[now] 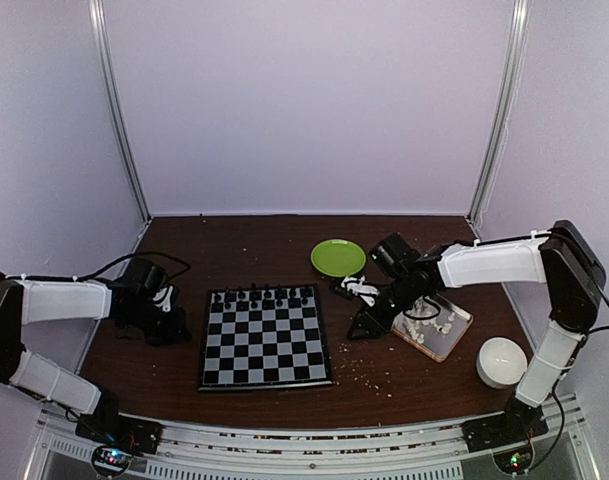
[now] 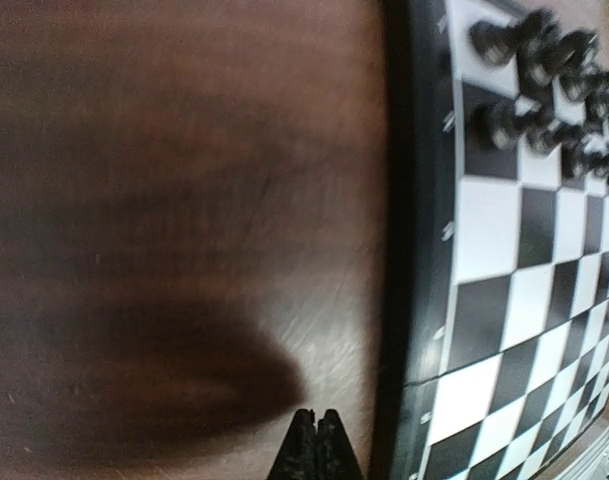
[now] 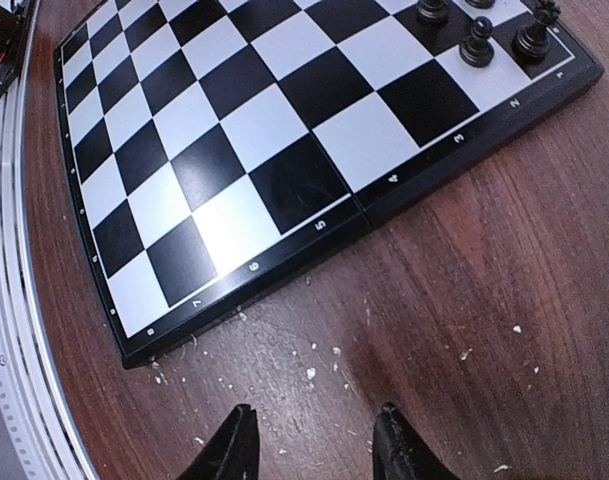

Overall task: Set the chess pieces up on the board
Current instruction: Move the chessboard to the center of the board, then pick up the king from the storage box.

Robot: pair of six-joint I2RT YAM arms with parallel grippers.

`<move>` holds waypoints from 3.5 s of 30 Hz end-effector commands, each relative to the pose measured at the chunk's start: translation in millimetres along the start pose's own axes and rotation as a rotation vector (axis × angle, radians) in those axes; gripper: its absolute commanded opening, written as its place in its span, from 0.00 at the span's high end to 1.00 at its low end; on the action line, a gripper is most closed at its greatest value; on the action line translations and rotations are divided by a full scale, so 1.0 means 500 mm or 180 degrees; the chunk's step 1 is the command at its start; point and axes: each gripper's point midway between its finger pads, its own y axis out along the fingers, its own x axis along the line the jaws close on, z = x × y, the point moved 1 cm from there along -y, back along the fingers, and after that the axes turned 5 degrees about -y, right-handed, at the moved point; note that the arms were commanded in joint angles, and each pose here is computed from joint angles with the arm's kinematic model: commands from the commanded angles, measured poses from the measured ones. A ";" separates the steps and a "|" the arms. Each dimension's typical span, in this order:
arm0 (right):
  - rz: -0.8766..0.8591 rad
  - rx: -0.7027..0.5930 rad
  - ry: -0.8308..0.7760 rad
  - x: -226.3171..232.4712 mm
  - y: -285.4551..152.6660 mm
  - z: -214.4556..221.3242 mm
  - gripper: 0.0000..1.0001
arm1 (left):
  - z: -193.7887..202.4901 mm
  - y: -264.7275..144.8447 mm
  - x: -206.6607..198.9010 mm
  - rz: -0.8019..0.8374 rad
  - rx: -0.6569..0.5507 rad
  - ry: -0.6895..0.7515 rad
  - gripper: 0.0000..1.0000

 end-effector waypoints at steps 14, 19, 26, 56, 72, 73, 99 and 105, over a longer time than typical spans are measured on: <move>0.0355 0.0383 -0.0637 -0.009 -0.008 0.003 0.62 | 0.087 0.062 -0.115 0.0420 0.0386 0.0567 1.00; 0.0390 0.0333 -0.0636 -0.012 -0.023 -0.001 0.61 | 0.084 0.083 -0.166 0.0461 0.0456 0.0728 1.00; 0.0507 0.0062 -0.0401 -0.039 -0.115 -0.031 0.59 | 0.052 0.019 -0.172 0.0189 0.0295 0.0873 1.00; 0.1439 0.0851 0.0470 -0.182 -0.344 0.211 0.49 | -0.194 -0.309 -0.542 0.1452 -0.1878 0.3025 0.37; 0.1078 0.1050 0.0534 -0.207 -0.264 0.227 0.60 | -0.211 -0.315 -0.530 0.1241 -0.1929 0.2947 0.37; 0.1068 0.1054 0.0543 -0.207 -0.260 0.228 0.60 | -0.209 -0.315 -0.532 0.1261 -0.1919 0.2948 0.37; 0.0867 0.1237 0.0553 -0.215 -0.198 0.219 0.78 | -0.203 -0.325 -0.536 0.1316 -0.1921 0.3007 0.37; 0.0860 0.1289 0.0553 -0.210 -0.190 0.231 0.79 | -0.202 -0.329 -0.536 0.1326 -0.1930 0.3008 0.37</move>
